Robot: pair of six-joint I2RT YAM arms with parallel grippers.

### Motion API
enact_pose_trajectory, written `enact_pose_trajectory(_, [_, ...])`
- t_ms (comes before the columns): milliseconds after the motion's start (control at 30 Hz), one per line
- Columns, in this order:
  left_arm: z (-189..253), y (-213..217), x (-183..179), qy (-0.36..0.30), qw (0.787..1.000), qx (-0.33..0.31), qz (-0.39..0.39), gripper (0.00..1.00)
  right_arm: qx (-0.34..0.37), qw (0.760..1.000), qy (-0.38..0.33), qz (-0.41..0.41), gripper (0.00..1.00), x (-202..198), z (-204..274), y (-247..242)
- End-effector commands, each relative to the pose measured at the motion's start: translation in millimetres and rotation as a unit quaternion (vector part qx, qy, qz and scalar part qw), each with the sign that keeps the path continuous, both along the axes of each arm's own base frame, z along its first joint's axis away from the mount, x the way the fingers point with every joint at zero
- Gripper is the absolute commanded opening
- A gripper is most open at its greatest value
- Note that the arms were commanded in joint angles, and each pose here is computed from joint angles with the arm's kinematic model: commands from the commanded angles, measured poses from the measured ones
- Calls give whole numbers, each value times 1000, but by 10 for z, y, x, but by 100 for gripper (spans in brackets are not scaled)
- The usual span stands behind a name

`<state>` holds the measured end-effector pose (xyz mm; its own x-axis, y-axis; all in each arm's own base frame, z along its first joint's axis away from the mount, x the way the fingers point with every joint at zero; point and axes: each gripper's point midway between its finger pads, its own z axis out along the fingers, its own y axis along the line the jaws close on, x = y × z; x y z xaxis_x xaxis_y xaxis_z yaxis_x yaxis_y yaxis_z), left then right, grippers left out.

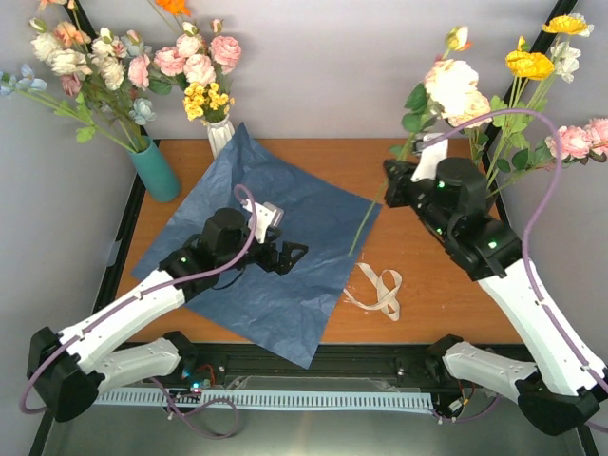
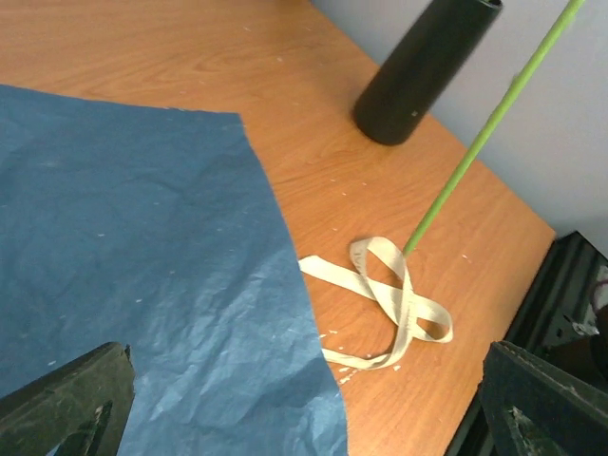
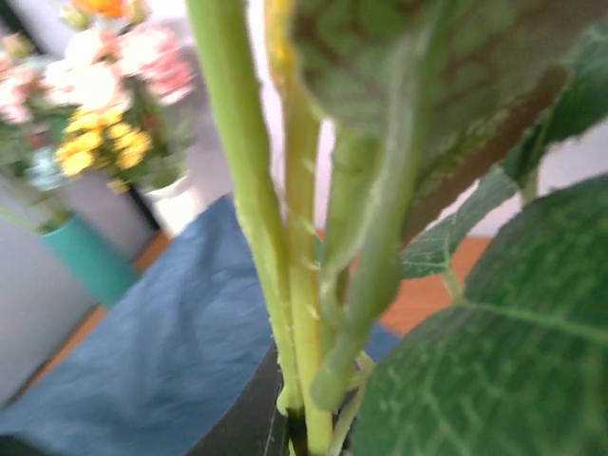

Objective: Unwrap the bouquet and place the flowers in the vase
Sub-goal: Insert the fake flower into the vase.

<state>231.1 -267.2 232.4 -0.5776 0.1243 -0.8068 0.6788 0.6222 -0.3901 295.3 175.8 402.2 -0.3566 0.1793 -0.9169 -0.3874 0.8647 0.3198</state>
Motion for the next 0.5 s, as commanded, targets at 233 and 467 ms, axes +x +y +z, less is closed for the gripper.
enact_pose_trajectory(233, [-155,662,-159,49,988,47,137,100,-180,944,-67,-267,3,134,694,-1639])
enact_pose_trajectory(467, [-341,841,-241,52,984,38,168,100,-202,908,-84,-358,3,267,973,-2271])
